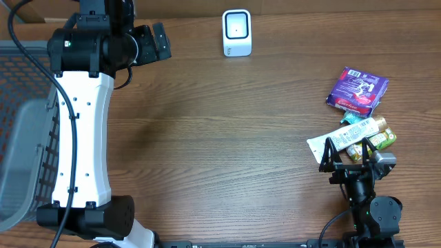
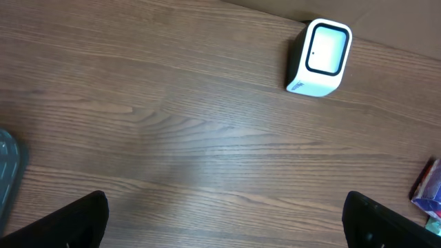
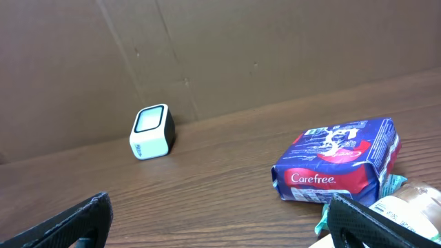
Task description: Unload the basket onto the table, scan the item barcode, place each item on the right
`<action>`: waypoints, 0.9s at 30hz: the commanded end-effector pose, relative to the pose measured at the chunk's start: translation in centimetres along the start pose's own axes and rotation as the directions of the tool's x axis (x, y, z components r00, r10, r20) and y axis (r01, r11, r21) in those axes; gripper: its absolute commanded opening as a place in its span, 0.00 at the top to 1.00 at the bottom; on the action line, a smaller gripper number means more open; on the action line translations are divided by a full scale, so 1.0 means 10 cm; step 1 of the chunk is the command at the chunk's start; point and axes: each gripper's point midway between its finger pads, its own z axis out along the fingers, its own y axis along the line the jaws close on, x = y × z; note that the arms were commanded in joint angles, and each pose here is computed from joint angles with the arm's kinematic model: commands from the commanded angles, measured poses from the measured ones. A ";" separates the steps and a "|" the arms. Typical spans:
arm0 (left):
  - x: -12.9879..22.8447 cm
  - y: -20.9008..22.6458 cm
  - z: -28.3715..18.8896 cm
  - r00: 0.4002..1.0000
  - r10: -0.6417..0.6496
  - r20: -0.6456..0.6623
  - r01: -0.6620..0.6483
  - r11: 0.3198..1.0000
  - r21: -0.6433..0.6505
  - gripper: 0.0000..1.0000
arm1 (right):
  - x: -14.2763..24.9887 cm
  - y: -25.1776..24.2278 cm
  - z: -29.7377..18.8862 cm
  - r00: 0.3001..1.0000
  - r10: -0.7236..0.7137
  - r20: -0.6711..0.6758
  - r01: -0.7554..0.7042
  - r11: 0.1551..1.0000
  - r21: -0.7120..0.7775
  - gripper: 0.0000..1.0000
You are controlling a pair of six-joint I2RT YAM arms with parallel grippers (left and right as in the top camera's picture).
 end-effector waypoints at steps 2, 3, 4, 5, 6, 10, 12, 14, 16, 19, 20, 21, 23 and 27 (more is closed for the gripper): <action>0.00 -0.08 -0.04 0.999 0.031 0.010 -0.031 0.999 0.019 0.00 | 0.01 0.00 0.00 1.000 -0.004 0.008 0.004 1.000 0.002 0.00; 0.00 -0.10 -0.07 0.999 0.035 0.014 -0.036 0.999 0.023 0.00 | 0.01 0.00 0.00 1.000 -0.004 0.008 0.004 1.000 0.002 0.00; 0.00 -0.12 -0.10 0.999 0.039 0.019 -0.039 0.999 0.028 0.00 | 0.01 0.00 0.00 1.000 -0.004 0.007 0.004 1.000 0.002 0.00; 0.00 -0.14 -0.14 0.999 0.042 0.027 -0.043 0.999 0.032 0.01 | 0.01 0.00 0.00 1.000 -0.004 0.008 0.004 1.000 0.002 0.00; 0.01 -0.16 -0.18 0.998 0.046 0.033 -0.047 0.998 0.036 0.00 | 0.01 0.00 0.00 1.000 -0.004 0.008 0.004 1.000 0.002 0.00; 0.19 -0.16 -0.31 0.998 0.056 0.035 -0.057 0.997 0.045 0.00 | 0.01 0.00 0.00 1.000 -0.004 0.007 0.004 1.000 0.002 0.00; 0.37 -0.10 -0.34 0.998 0.056 0.013 -0.057 0.998 0.039 0.00 | 0.01 0.00 0.00 1.000 -0.004 0.008 0.004 1.000 0.002 0.00; 0.61 -0.01 -0.36 0.998 0.055 -0.020 -0.055 0.998 0.030 0.00 | 0.01 0.00 0.00 1.000 -0.004 0.008 0.004 1.000 0.002 0.00; 0.86 0.08 -0.39 0.997 0.054 -0.049 -0.053 0.998 0.021 0.00 | 0.01 0.00 0.00 1.000 -0.004 0.008 0.004 1.000 0.002 0.00; 1.24 0.21 -0.44 0.995 0.051 -0.083 -0.051 0.999 0.010 0.00 | 0.01 0.00 0.00 1.000 -0.004 0.008 0.004 1.000 0.002 0.00; 1.36 0.25 -0.45 0.994 0.051 -0.092 -0.051 0.999 0.006 0.01 | 0.01 0.00 0.00 1.000 -0.004 0.008 0.004 1.000 0.002 0.00; 1.47 0.33 -0.46 0.994 0.050 -0.092 -0.051 0.999 -0.013 0.00 | 0.01 0.00 0.00 1.000 -0.004 0.008 0.004 1.000 0.002 0.00; 1.64 0.49 -0.48 0.997 0.040 -0.072 -0.044 0.998 -0.052 0.00 | 0.01 0.00 0.00 1.000 -0.004 0.008 0.004 1.000 0.002 0.00; 1.79 0.71 -0.45 0.999 -0.002 0.052 0.005 0.998 -0.058 0.00 | 0.01 0.00 0.00 1.000 -0.004 0.008 0.004 1.000 0.002 0.00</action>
